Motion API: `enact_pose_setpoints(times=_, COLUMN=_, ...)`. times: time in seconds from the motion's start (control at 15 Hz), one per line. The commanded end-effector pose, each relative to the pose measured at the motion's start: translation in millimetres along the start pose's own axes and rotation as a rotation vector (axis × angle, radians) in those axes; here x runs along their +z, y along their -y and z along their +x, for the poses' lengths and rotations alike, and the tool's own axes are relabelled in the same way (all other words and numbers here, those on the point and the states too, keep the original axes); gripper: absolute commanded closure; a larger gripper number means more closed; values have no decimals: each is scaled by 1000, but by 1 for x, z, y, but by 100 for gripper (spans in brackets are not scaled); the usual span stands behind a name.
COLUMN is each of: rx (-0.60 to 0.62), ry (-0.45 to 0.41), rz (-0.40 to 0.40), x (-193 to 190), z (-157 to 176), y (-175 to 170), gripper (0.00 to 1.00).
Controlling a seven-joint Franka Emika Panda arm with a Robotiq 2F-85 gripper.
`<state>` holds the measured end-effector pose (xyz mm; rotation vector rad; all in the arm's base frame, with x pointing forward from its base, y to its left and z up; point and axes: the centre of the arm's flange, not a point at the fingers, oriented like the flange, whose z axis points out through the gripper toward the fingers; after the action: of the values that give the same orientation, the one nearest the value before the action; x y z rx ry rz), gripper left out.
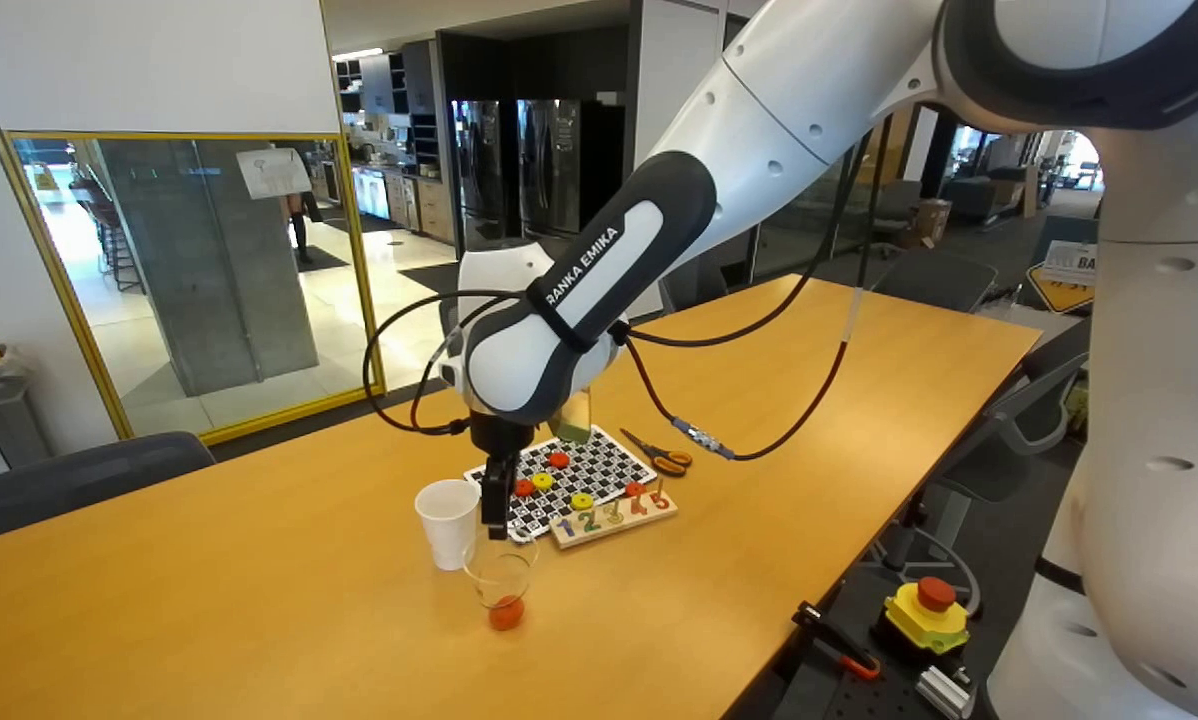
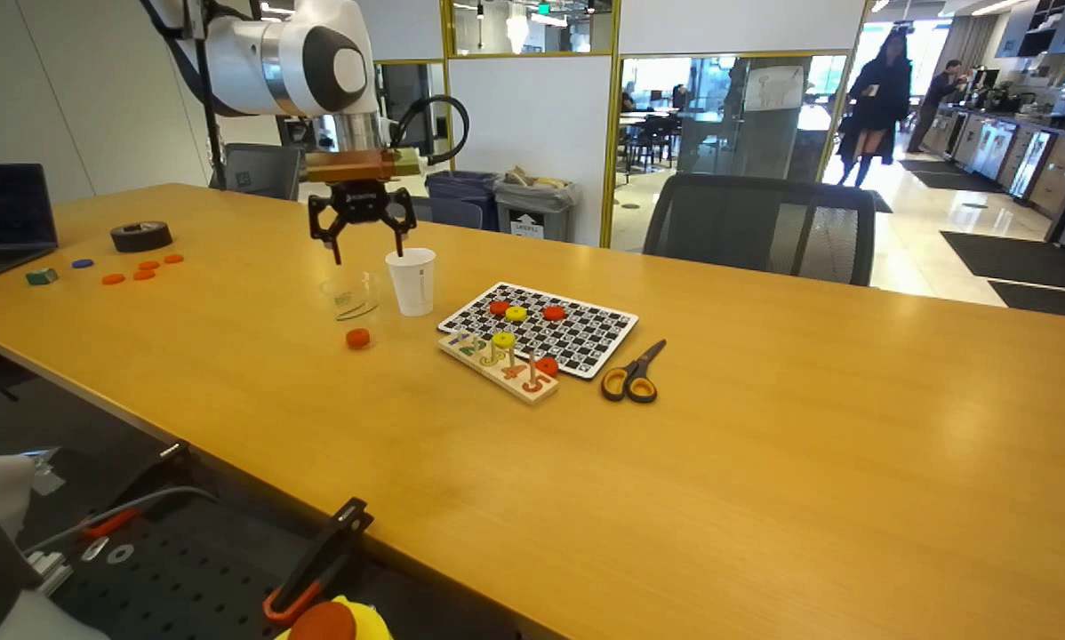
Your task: Put the orange circles in the transparent cup and the yellow circle in the white cup.
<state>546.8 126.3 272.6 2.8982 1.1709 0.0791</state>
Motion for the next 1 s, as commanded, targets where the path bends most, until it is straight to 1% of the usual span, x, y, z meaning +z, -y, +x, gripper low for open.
enact_pose_setpoints(times=0.0, rx=159, ry=-15, rz=-83, x=-14, z=2, y=-34, gripper=0)
enact_pose_setpoints(times=0.33, rx=447, ry=-16, rz=-112, x=3, z=-33, y=-86, gripper=0)
enact_pose_setpoints(times=0.6, rx=674, ry=-4, rz=-113, x=35, z=-55, y=-117, gripper=0)
enact_pose_setpoints(times=0.73, rx=785, ry=5, rz=-108, x=53, z=-62, y=-129, gripper=0)
enact_pose_setpoints(times=0.93, rx=907, ry=-6, rz=-81, x=76, z=-71, y=-141, gripper=0)
